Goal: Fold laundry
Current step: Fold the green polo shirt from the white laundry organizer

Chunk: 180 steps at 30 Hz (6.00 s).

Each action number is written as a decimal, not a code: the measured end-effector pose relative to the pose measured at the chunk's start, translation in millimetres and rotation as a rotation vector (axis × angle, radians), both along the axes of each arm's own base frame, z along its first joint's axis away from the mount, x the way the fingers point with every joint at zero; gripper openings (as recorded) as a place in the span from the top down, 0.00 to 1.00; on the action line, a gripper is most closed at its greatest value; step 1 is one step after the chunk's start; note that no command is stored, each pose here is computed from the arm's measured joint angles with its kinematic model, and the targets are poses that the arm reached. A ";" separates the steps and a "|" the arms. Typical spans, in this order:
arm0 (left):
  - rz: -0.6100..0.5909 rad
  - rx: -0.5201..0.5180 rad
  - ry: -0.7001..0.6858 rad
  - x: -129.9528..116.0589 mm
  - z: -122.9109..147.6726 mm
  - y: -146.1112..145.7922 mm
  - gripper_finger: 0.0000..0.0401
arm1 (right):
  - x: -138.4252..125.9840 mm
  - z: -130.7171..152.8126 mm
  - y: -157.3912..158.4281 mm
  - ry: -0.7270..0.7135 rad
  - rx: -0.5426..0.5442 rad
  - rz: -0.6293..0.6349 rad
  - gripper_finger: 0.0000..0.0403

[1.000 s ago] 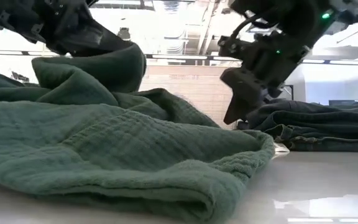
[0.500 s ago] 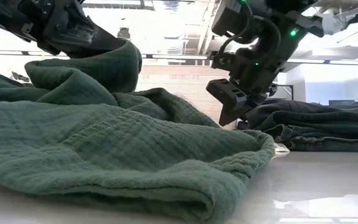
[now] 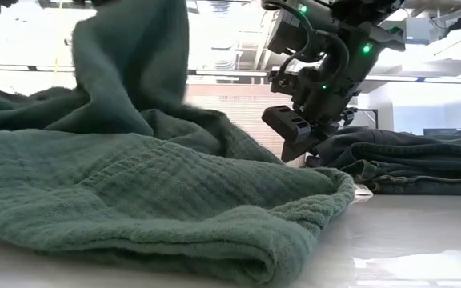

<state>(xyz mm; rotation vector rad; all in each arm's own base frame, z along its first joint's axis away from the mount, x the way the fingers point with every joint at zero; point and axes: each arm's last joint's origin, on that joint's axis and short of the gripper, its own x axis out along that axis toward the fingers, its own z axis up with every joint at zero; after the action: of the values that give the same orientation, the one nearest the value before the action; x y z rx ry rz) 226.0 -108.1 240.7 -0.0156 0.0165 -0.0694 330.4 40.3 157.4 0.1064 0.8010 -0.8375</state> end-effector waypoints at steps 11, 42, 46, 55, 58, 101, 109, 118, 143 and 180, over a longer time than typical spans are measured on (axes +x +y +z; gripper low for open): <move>-0.024 0.006 -0.130 -48.9 53.6 11.1 1.00 | 0.4 0.4 0.2 -0.005 0.001 0.000 0.75; 0.014 -0.011 -0.019 -43.0 35.4 -2.7 1.00 | 1.6 0.9 0.4 -0.021 0.003 0.000 0.75; 0.007 -0.012 -0.020 -43.1 35.5 -3.0 1.00 | 1.6 0.9 0.4 -0.021 0.003 0.000 0.75; -0.012 0.003 -0.007 -43.2 33.9 -3.6 1.00 | 1.6 1.0 0.4 -0.021 0.003 0.000 0.75; -0.018 -0.002 0.015 -43.2 31.7 -3.7 1.00 | 1.6 1.0 0.4 -0.020 0.003 0.000 0.75; -0.116 0.000 0.097 -34.3 62.4 -50.7 1.00 | -51.1 40.5 204.1 -0.296 0.022 0.674 0.75; -0.115 0.006 0.094 -34.0 62.4 -50.9 1.00 | -41.2 38.1 190.9 -0.359 0.202 0.514 0.64; -0.125 -0.010 0.105 -34.8 60.8 -53.4 1.00 | -21.3 0.6 162.5 -0.211 0.291 0.364 0.37; -0.171 0.085 -0.090 -40.6 141.9 -58.3 1.00 | -69.4 180.3 116.8 -0.489 -0.048 0.683 0.96; -0.049 0.087 0.008 -70.1 263.2 -31.8 1.00 | -197.8 400.2 41.8 -0.562 0.021 1.030 0.96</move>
<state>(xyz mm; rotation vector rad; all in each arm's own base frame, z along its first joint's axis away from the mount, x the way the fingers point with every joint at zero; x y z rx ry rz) 155.9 -140.0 503.8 0.0717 0.0281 -0.1172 132.6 82.1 557.6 -0.0577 0.2444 0.1881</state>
